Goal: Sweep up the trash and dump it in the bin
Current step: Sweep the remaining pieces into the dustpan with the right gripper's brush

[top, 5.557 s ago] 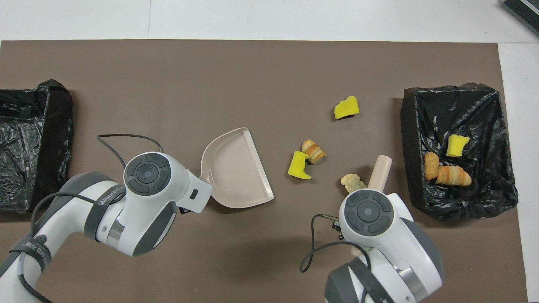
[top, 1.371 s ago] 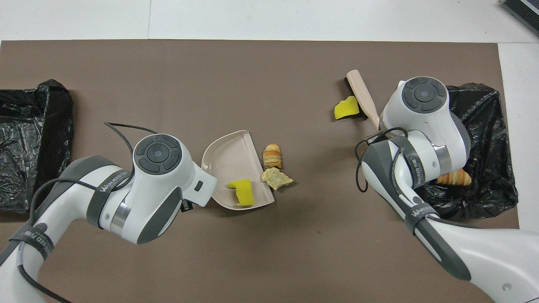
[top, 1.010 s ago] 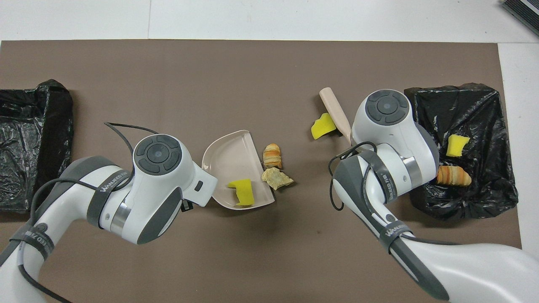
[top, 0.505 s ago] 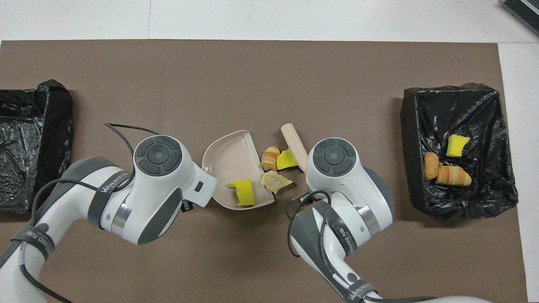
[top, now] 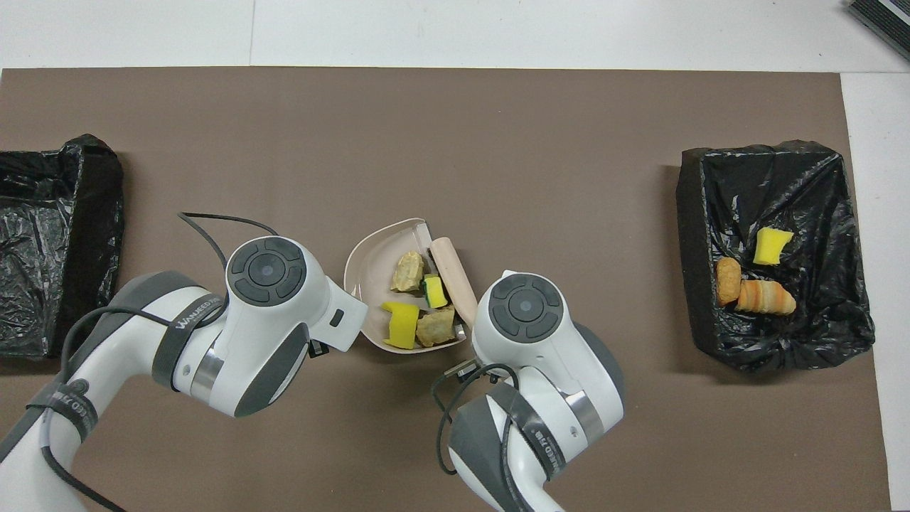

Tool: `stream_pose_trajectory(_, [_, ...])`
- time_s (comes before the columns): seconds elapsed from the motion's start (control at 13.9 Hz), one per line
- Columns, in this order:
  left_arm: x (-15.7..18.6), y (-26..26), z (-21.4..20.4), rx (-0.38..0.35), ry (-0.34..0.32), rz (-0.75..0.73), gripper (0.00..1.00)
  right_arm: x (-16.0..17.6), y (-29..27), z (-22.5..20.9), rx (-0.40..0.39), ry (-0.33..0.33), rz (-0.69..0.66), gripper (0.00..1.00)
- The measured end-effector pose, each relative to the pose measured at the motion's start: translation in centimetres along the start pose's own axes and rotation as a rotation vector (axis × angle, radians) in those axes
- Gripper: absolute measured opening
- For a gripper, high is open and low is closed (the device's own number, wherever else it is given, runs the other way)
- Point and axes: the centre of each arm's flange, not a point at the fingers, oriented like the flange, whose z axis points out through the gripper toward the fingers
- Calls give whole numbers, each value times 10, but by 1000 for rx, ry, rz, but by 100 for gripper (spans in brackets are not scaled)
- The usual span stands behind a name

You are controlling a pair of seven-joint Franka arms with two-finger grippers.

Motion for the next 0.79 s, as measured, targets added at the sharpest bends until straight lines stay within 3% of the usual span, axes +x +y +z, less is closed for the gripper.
stream_pose_trajectory(0.43, [2, 2, 4, 39, 41, 15, 32, -2, -43, -18, 17, 40, 47, 26])
stream_pose_trajectory(0.79, [0, 0, 4, 19, 72, 25, 32, -7, -20, -58, 25, 68, 93, 26])
